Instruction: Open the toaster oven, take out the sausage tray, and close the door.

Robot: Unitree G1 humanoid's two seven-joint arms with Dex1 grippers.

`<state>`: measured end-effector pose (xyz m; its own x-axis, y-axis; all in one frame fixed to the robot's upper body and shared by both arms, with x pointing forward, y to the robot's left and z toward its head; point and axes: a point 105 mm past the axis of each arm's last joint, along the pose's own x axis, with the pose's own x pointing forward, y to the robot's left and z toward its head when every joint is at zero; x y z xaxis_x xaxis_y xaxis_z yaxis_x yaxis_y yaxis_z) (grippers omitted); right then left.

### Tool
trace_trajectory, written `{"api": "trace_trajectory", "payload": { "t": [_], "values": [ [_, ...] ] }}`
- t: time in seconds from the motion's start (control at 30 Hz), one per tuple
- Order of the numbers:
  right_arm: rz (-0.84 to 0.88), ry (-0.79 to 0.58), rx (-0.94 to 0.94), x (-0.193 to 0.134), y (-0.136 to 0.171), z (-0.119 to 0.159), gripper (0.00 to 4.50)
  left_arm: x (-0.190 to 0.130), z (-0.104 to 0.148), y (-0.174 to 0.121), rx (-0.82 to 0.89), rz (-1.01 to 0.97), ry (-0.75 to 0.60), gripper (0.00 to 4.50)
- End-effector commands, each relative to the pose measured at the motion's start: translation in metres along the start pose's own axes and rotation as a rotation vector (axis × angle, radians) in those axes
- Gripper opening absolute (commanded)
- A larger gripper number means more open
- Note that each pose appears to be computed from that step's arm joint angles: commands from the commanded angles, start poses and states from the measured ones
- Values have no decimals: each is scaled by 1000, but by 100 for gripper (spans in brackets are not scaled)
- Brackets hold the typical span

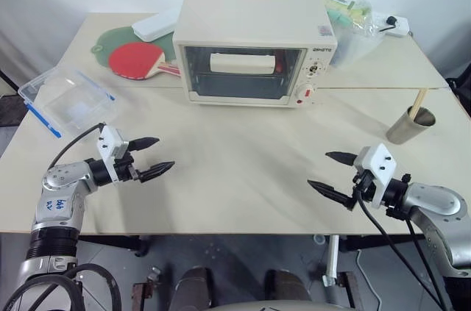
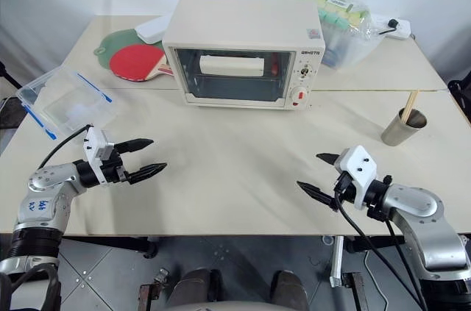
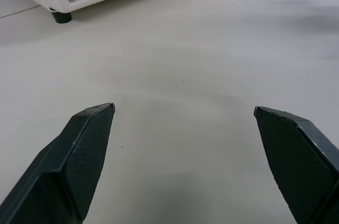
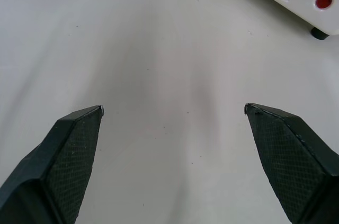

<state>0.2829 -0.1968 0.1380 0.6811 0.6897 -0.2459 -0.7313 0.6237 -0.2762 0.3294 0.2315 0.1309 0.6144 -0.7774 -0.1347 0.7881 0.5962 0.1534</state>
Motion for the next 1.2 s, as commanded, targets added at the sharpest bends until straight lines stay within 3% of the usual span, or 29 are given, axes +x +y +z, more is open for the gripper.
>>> {"api": "trace_trajectory", "payload": {
  "t": [0.03, 0.2, 0.57, 0.87, 1.2],
  "values": [
    [-3, -27, -51, -5, -6, 13, 448, -6, 11, 1, 37, -10, -27, 450],
    [36, -50, -48, 4, -4, 22, 448, -6, 7, 4, 12, 18, 4, 450],
    [180, -212, -95, 71, -5, 91, 448, -3, 33, 15, 21, 83, -103, 450],
    [208, -282, -178, 116, -25, 126, 448, -11, 50, 9, 3, 111, -250, 450],
    [224, -308, -321, 141, -44, 154, 448, -16, 49, 2, 6, 124, -270, 450]
  ]
}}
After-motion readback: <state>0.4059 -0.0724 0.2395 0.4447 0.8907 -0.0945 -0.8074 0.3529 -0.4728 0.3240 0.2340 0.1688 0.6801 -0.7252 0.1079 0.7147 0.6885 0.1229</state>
